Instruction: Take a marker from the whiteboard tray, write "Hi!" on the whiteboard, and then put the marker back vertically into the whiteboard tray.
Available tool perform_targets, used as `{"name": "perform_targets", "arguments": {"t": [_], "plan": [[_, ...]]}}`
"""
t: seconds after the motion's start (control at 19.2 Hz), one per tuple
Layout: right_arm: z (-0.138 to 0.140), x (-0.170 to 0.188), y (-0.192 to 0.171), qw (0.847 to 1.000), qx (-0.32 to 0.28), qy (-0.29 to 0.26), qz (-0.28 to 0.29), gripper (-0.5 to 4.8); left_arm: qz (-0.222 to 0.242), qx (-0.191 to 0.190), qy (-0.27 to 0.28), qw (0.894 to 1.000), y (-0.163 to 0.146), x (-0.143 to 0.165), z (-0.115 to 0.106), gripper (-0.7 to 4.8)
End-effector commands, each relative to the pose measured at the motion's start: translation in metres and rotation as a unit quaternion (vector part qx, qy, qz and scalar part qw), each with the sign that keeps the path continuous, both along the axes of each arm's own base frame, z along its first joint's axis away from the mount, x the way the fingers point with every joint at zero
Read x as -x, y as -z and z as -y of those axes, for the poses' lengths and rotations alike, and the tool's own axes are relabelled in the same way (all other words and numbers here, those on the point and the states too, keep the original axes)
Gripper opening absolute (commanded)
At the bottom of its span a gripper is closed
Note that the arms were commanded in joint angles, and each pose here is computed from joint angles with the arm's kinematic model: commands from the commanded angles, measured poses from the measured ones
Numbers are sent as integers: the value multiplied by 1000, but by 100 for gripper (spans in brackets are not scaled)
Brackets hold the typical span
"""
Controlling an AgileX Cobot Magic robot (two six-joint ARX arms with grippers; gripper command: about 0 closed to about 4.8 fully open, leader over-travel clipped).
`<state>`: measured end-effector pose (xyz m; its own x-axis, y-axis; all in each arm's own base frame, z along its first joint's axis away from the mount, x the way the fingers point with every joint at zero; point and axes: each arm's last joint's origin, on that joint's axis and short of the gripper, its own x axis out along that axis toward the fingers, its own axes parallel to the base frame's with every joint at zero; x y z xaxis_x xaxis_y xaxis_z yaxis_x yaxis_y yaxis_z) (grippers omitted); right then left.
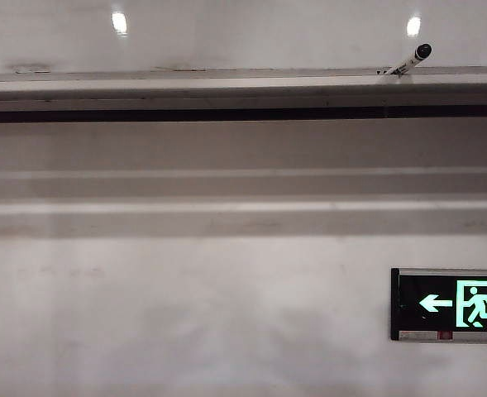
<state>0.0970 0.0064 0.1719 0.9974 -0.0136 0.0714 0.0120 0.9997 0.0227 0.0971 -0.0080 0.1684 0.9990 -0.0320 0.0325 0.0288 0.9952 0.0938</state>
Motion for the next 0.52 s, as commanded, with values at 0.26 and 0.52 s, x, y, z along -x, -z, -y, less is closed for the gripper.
{"name": "perform_targets", "arguments": {"t": [0.26, 0.52], "plan": [[0, 1, -6, 1000, -12, 0, 16, -1, 9, 4, 2, 1000, -2, 0, 0, -6], [2, 25, -90, 997, -40, -6, 71, -1, 64, 102, -14, 993, -62, 17, -3, -6]]}}
